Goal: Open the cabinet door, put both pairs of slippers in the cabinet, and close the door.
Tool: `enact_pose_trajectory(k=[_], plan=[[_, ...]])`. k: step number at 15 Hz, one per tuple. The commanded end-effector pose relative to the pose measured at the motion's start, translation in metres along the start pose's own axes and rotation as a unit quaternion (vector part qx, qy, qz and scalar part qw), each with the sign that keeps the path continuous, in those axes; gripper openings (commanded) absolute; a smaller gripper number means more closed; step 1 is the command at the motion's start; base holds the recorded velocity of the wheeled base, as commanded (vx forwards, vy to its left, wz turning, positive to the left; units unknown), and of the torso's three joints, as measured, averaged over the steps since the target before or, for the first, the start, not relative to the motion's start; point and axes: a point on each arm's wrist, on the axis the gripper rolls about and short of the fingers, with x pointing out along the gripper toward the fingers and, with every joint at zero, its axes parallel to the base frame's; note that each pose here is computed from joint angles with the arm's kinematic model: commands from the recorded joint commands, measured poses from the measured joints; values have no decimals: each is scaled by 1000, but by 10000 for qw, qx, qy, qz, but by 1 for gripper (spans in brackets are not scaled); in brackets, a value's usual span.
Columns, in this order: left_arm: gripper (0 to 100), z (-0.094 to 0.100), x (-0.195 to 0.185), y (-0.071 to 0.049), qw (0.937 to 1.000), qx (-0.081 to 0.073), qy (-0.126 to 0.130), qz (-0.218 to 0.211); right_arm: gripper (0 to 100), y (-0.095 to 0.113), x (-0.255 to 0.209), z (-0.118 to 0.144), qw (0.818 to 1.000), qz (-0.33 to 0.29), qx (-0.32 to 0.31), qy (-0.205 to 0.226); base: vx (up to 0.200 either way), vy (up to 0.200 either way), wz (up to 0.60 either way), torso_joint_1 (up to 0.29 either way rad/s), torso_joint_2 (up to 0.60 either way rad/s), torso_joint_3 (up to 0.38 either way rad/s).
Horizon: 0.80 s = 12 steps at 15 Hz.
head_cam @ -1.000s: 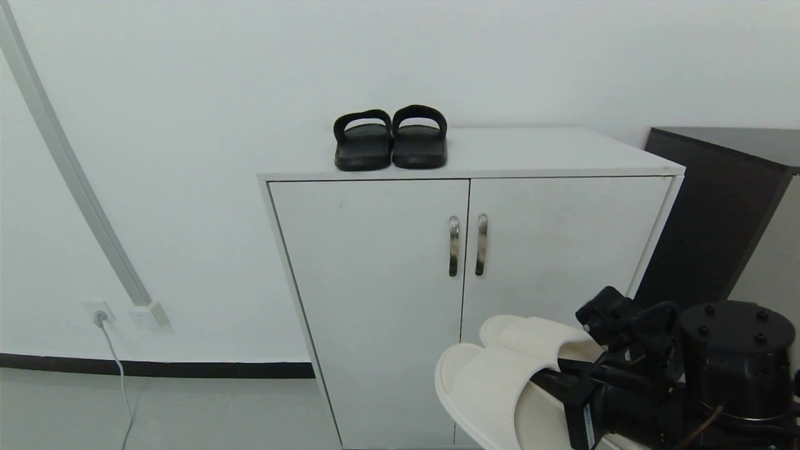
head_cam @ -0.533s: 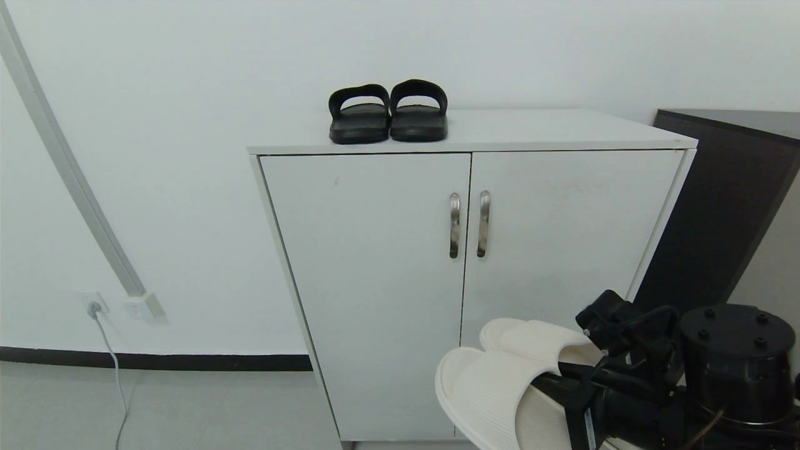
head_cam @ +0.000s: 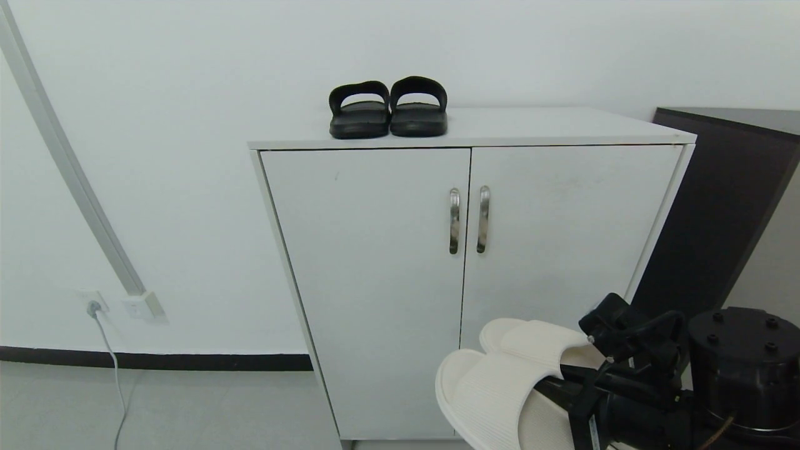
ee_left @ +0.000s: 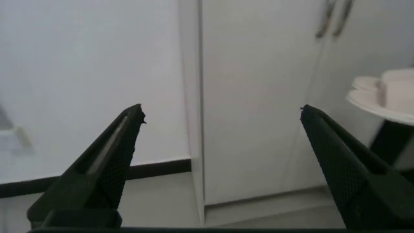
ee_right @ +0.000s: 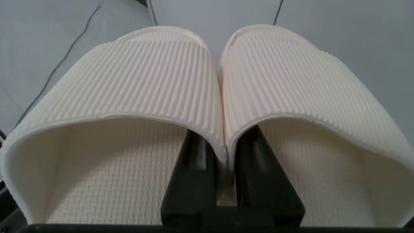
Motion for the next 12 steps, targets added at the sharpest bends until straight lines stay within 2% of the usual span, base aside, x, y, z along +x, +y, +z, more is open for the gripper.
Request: enact_pose_trajectory(k=[1,2,4,6,8,10,11,12], plan=[[100,10,17,1,9975,0,547,-444,0,2,-2,0,10000,45,-15,-10,0,0,0,0,0,0],[100,11,20,0,9949,-45,630,-788,0,3,-1,-1,10000,66,-21,6,0,0,0,0,0,0],[100,15,28,-1,9898,-111,784,-1184,0,3,0,-2,10000,87,-28,30,0,0,0,0,0,0],[100,25,49,0,9816,-192,900,-1674,0,4,0,-2,9999,94,-31,38,0,0,0,0,0,0],[100,36,72,2,9797,-163,824,-1818,0,5,0,-3,9999,114,-41,62,0,0,0,0,0,0],[100,51,93,-2,9722,-151,815,-2191,0,8,0,-2,9998,157,-64,39,0,0,0,0,0,0],[100,57,105,-3,9696,-137,858,-2289,0,8,0,-1,9998,166,-55,17,0,0,0,0,0,0],[100,62,112,-5,9685,-109,797,-2357,0,8,-1,-1,9998,166,-55,17,0,0,0,0,0,0]])
